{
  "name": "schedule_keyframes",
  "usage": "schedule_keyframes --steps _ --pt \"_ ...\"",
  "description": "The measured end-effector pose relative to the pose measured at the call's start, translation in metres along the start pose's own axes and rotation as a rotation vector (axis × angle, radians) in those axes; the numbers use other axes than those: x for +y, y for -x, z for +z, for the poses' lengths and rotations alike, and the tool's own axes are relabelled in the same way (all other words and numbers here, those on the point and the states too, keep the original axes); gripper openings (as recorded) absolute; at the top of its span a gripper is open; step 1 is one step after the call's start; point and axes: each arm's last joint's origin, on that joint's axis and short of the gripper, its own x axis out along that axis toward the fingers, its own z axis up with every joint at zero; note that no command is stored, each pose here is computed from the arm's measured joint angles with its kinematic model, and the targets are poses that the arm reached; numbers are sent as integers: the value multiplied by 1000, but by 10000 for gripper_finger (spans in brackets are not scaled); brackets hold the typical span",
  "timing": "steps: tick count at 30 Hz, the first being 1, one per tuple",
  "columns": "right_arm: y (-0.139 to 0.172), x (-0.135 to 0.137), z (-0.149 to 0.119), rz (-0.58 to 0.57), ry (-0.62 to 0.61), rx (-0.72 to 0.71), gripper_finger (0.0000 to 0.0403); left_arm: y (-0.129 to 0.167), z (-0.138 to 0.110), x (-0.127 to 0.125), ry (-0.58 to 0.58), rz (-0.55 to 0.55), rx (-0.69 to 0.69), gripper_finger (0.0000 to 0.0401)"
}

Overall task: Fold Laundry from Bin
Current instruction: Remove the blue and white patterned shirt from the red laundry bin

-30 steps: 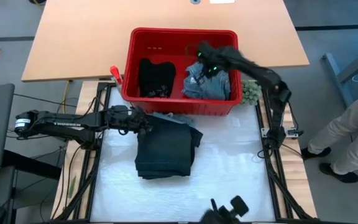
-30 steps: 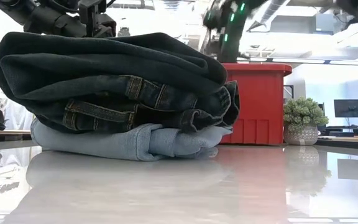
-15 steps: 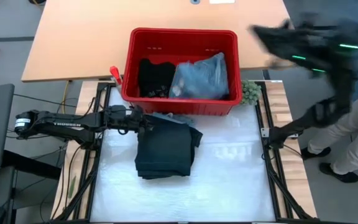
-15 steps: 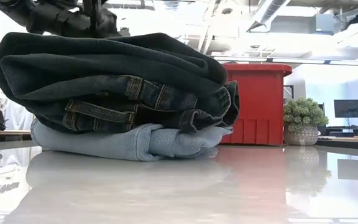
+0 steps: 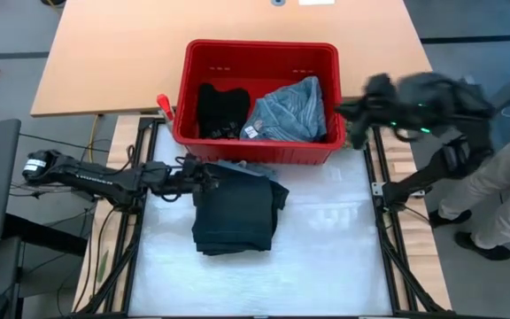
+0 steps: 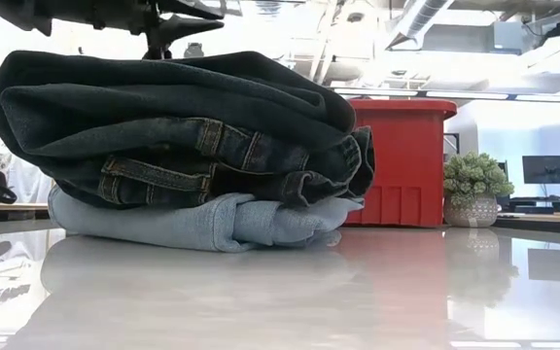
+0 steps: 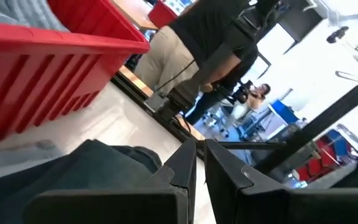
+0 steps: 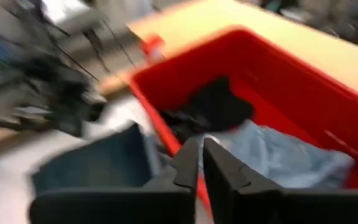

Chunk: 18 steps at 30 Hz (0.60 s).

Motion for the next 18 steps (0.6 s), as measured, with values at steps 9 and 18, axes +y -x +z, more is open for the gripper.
schedule_keyframes --steps 9,18 --pt "-182 -39 -5 190 118 445 135 5 -15 -14 -88 -28 41 20" --pt "-331 -164 -53 -168 19 641 173 7 -26 -9 -263 10 167 20"
